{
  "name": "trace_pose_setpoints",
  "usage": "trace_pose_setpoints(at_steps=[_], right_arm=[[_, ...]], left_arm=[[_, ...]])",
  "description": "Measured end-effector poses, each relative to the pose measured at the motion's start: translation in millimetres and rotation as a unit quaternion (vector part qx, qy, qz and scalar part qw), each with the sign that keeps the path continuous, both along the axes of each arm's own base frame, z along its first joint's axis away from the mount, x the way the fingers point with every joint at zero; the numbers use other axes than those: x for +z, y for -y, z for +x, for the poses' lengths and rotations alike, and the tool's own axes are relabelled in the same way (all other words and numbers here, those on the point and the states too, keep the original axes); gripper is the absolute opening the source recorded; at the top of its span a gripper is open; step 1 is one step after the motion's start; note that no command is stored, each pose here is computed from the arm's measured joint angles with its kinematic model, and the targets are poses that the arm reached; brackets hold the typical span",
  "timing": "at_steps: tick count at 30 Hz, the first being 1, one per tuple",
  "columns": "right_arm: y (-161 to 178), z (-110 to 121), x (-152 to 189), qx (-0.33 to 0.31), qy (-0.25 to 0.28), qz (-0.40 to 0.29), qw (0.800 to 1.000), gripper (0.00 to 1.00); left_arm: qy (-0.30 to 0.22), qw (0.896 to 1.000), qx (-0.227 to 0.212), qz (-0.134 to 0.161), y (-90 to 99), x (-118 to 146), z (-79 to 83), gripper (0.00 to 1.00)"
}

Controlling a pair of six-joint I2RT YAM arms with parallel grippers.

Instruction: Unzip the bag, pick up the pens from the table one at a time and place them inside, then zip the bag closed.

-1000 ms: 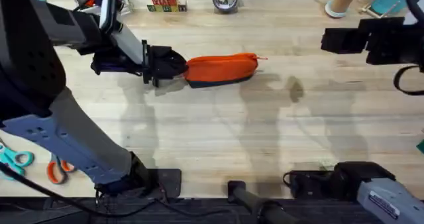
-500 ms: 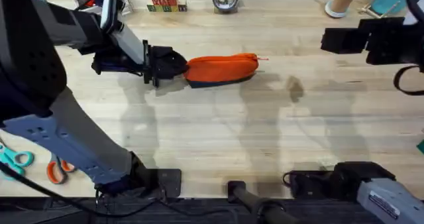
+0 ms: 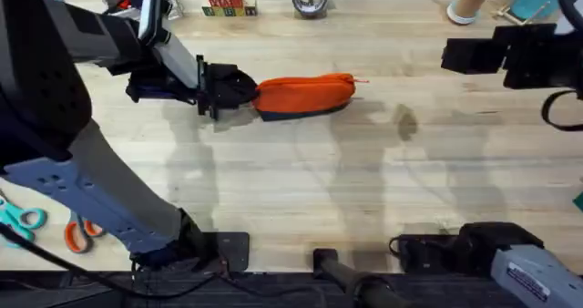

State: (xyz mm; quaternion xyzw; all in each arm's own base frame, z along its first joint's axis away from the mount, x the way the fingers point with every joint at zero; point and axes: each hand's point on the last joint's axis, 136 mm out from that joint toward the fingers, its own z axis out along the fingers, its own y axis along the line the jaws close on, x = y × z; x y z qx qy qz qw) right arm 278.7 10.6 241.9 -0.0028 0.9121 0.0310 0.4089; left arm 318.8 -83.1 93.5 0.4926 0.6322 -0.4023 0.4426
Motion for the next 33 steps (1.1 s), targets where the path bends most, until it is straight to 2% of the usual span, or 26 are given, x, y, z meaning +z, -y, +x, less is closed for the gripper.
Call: trace_pose_setpoints(at_steps=[33], right_arm=[[-2.1,3.8,4.6,0.013,0.013,-0.005,1.0,0.998]], left_arm=[[0.002,1.0,0.0,0.0,-0.1,0.0,0.4,0.042]])
